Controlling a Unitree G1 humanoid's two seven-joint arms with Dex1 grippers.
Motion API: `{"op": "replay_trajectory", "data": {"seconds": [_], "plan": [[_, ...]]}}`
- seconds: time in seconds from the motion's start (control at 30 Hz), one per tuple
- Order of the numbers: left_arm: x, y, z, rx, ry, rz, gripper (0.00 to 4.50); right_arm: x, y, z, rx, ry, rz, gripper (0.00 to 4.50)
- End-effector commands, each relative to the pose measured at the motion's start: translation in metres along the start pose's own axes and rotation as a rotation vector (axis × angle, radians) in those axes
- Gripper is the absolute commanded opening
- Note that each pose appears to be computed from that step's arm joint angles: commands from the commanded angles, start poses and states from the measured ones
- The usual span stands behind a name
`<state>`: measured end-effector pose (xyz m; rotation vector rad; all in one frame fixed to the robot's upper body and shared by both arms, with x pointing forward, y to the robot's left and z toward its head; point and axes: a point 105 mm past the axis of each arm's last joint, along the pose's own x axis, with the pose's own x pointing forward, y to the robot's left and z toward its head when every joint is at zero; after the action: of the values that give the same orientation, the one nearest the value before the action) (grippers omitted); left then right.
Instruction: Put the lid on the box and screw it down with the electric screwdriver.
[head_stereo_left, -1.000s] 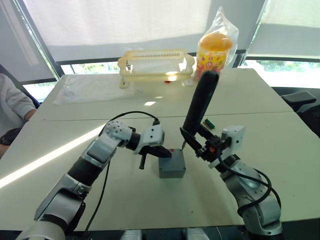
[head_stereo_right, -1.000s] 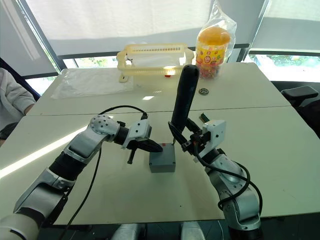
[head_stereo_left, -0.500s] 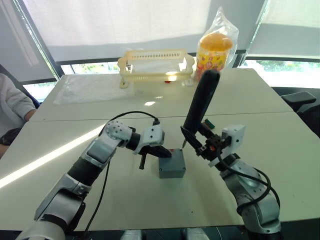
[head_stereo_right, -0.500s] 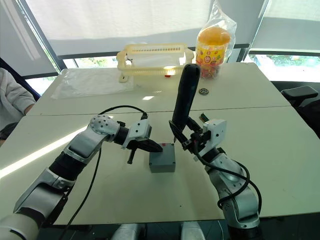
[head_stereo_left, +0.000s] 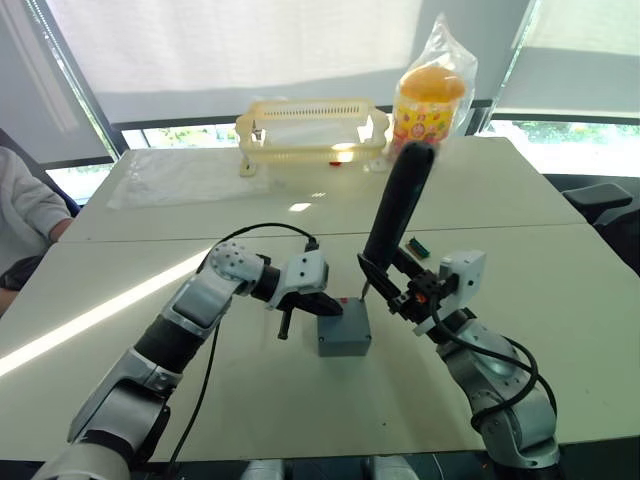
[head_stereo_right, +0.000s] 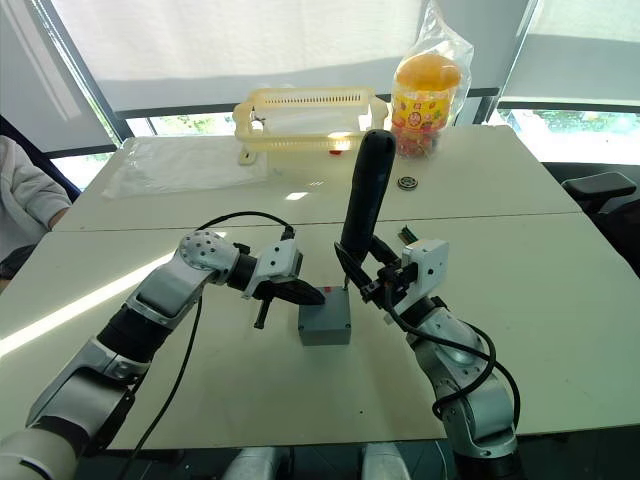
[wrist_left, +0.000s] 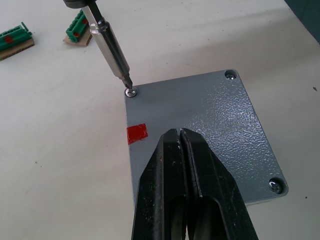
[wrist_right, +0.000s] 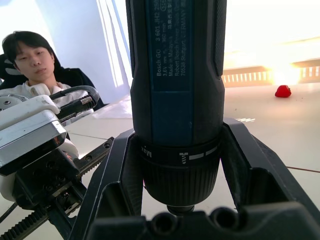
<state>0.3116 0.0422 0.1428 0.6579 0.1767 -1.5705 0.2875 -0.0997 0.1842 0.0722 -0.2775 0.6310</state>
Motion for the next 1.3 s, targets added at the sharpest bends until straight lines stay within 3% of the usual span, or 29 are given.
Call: {"op": "replay_trajectory", "data": {"seconds": [0.03,0.4,1.3], "plan": [[0.002,-0.006,-0.016,-0.032,0.062,-0.018,0.0,0.001,0.009,0.024,-0.031,-0.098,0.035,1.76],[0.003,-0.005,-0.017,-0.031,0.062,-0.02,0.0,0.003,0.009,0.035,-0.049,-0.124,0.035,1.76],[0.002,-0.004,-0.017,-0.036,0.066,-0.011,0.0,-0.002,0.005,0.007,-0.083,-0.031,0.036,1.76]]}}
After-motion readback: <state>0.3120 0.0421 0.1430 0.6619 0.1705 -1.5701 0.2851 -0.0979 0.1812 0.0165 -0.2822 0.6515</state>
